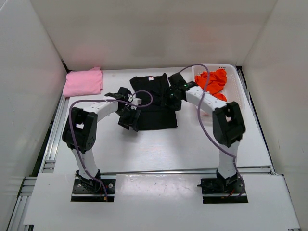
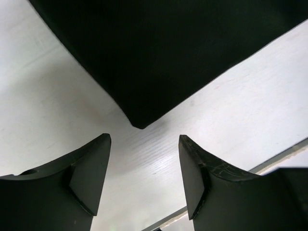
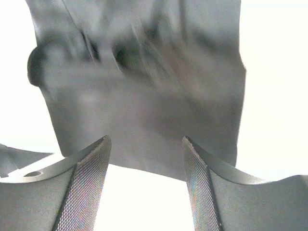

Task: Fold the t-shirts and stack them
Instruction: Fold the folded rectangular tshirt in 1/3 of the way, then grab one side of the 2/3 rectangular tshirt with both arms

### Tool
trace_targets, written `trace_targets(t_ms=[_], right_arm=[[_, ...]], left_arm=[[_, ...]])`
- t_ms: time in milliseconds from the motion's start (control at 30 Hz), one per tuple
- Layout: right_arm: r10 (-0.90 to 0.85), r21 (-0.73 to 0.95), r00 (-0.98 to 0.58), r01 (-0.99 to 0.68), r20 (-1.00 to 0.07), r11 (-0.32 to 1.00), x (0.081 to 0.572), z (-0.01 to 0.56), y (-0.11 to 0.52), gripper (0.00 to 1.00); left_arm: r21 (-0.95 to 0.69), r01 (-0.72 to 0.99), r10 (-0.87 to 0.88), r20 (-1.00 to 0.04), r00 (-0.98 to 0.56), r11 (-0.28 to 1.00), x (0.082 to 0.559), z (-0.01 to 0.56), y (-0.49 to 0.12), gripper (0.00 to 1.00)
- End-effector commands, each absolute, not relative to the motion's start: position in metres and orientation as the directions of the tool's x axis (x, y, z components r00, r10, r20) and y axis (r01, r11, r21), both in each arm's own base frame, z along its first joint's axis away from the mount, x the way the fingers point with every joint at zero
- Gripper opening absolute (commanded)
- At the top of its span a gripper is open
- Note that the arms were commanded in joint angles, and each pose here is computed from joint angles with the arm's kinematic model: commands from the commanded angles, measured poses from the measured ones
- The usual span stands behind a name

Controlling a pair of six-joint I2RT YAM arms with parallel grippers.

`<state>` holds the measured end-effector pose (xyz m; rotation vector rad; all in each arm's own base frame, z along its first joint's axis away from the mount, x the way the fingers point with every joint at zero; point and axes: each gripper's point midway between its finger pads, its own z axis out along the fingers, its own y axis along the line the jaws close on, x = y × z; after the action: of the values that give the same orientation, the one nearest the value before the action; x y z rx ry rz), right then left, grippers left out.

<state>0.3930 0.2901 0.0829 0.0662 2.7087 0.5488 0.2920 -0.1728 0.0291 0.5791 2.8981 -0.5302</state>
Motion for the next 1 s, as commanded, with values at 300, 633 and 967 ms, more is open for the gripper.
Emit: trace_targets(t_ms=[300, 633, 967], right_arm=[[0.152, 0.35, -0.975, 0.089, -0.159, 0.933, 0.303, 0.041, 0.233, 0.67], [0.221, 0.441, -0.968, 0.148, -0.119, 0.885, 0.316, 0.022, 0.228, 0.66], [0.246, 0.476, -0.966, 0.18, -0.079, 0.861, 0.32, 0.007, 0.231, 0.4]], left_arm=[[-0.43, 0.375, 0.327, -0.184, -0.927, 0.821, 0.299, 0.026, -0.187, 0.7], [-0.452, 0.346, 0.319, -0.136, -0.938, 0.822, 0.305, 0.008, -0.189, 0.67], [-0.461, 0.316, 0.291, -0.127, -0.948, 0.829, 0.314, 0.003, -0.182, 0.54]])
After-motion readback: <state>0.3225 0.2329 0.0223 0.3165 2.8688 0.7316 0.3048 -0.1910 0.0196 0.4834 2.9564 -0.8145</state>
